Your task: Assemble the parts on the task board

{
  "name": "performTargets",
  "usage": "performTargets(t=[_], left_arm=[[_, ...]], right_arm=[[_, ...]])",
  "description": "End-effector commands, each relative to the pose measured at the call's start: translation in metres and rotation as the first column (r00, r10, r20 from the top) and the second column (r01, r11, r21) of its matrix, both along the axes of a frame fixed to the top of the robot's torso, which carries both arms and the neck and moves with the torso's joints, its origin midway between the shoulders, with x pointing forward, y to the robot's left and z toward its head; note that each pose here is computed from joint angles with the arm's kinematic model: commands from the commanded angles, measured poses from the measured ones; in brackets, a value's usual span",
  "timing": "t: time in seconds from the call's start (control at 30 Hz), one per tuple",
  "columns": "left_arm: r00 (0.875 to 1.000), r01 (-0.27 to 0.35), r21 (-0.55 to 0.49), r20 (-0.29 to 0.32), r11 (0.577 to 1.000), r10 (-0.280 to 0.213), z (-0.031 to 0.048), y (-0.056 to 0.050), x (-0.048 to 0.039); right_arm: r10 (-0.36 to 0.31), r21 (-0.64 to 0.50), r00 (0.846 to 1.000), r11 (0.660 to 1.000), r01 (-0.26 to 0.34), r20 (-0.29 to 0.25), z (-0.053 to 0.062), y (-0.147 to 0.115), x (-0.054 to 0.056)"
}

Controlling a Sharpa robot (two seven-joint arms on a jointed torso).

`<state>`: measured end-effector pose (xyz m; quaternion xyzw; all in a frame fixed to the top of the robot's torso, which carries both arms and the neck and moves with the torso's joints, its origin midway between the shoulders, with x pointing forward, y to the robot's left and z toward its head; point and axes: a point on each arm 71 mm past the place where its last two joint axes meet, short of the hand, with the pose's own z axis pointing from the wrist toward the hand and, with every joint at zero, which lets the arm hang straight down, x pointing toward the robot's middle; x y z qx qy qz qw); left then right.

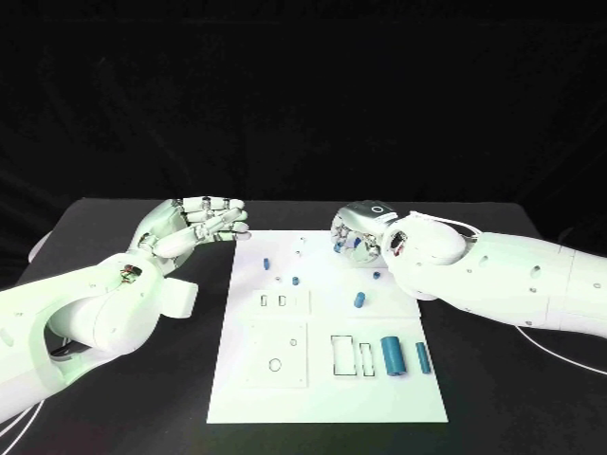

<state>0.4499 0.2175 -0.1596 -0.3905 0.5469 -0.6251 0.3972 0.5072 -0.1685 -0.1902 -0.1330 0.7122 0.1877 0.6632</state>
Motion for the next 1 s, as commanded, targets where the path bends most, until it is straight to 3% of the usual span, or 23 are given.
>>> performTargets(t=[0.03, 0.43, 1.0], left_arm=[[1.0, 0.016, -0.011, 0.004, 1.0, -0.016, 0.0016, -0.002, 0.0001], [1.0, 0.017, -0.012, 0.006, 1.0, -0.017, 0.0018, -0.003, 0.0007], [1.0, 0.022, -0.014, 0.01, 1.0, -0.022, 0.0036, -0.005, 0.002]], right_arm=[[-0.005, 0.064, 0.995, 0.998, -0.002, 0.103, 0.011, 0.007, 0.0], [-0.016, 0.077, 0.99, 0.997, 0.005, 0.14, 0.011, 0.028, 0.01], [-0.011, 0.072, 0.994, 0.997, 0.003, 0.113, -0.007, 0.049, 0.021]])
